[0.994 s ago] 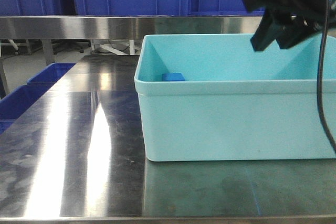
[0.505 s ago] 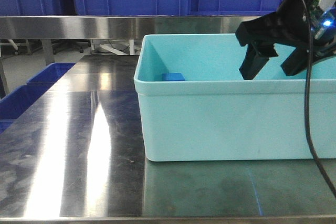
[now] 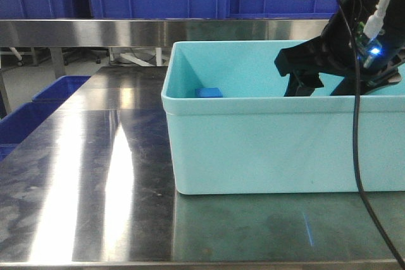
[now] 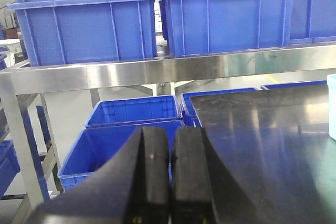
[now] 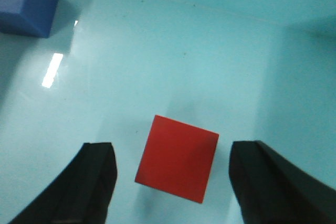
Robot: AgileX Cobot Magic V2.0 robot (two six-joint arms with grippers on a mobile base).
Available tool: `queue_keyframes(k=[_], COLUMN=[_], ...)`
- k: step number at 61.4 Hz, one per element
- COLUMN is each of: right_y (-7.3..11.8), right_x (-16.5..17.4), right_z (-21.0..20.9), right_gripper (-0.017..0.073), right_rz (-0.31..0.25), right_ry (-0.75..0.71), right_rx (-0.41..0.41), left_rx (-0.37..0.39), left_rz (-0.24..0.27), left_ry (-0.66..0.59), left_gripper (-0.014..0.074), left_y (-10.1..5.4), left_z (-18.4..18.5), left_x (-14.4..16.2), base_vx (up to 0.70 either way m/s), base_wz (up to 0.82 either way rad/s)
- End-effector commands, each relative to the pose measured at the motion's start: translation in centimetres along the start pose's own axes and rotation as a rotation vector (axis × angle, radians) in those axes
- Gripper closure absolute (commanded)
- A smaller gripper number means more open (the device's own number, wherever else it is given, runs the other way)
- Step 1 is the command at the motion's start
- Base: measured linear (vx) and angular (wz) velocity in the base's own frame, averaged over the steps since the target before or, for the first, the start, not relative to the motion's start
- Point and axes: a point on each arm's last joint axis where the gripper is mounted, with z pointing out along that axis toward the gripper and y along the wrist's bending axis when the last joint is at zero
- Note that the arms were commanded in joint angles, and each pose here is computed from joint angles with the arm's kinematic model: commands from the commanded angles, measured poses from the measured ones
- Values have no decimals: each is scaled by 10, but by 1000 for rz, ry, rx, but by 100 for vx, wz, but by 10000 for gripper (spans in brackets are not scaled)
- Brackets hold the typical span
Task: Pick red cube and place on left shelf
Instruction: 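Lower the open right gripper into the teal bin over the red cube, then close the right gripper on the red cube and lift it out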
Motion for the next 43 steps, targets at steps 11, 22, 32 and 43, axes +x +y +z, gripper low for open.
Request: queue_keyframes(k=[11, 22, 32, 43], right_y=[3, 2, 2, 3], right_x=[-20, -17, -15, -19], right_z=[-3, 7, 13, 12], right_gripper=[-3, -3, 0, 146], right_rz=[-9, -11, -12, -12], right_ry=[-108, -80, -72, -118], right_rx=[-15, -10, -10, -19], left_rx=[-14, -14, -14, -14], left_rz=[-10, -10, -10, -10], left_ry=[-55, -55, -55, -55], left_gripper=[488, 488, 488, 488], left_y=[1, 1, 1, 1], left_z=[1, 1, 1, 1], left_x=[0, 0, 0, 0], base_vx=[0, 0, 0, 0], base_wz=[0, 0, 0, 0])
